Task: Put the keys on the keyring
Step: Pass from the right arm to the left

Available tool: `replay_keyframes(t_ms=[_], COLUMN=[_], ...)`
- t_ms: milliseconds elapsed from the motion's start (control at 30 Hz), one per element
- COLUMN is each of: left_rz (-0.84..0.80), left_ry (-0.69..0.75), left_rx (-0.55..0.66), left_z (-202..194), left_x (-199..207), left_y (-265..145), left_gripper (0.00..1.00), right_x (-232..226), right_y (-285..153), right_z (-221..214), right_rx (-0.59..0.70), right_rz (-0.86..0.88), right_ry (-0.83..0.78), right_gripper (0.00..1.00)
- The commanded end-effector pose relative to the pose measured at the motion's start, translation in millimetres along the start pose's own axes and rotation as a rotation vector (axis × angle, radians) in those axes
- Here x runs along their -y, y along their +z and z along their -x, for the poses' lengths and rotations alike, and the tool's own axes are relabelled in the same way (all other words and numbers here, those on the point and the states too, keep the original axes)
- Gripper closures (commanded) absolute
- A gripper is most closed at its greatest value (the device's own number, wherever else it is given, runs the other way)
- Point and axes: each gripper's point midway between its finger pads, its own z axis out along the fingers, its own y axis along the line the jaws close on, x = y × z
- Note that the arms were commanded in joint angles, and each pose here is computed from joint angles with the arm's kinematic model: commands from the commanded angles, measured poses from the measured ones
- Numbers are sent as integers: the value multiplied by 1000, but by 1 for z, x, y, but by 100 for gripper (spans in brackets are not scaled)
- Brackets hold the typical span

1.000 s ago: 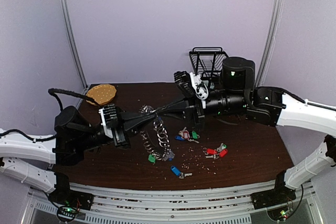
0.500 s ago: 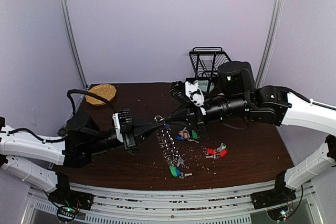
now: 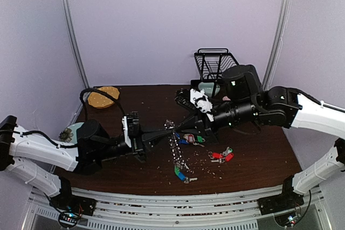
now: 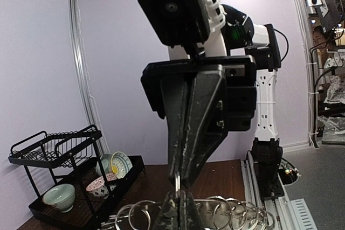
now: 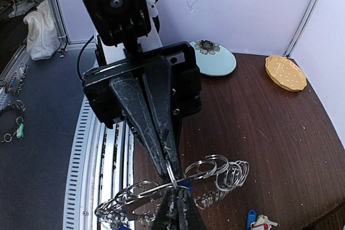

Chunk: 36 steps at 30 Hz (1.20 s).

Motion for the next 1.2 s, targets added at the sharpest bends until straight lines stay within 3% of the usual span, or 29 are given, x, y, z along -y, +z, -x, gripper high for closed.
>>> replay_keyframes(t_ms=[0,200,333,500,667,1000,1167], left_rz=[58,40,25,19,2,-47,-52], left_ry=[-13,-7,1,21,30,61,62], left_rx=[184,214,202,206,205,208,214], left_z=[41,45,41,43,43,49,48], left_x=[-14,-11,-7,-5,-2,5,7], left_y=[-9,-7,-6,-4,1,7,6], left_gripper=[100,100,100,100,100,100,100], right_x=[2,10,15,-5,-7,-2,-1], right_y=[-18,-29,-25,-16,-11,3,3], right_z=[20,28,32,37,33,21,21], right_rx=[55,164,193,237,241,195,200], right_rz=[-17,-60,-80,48,63,47,48], right_ry=[5,-17,-27,-63,-65,-63,-66], right_gripper=[87,83,74,70,79,80,95])
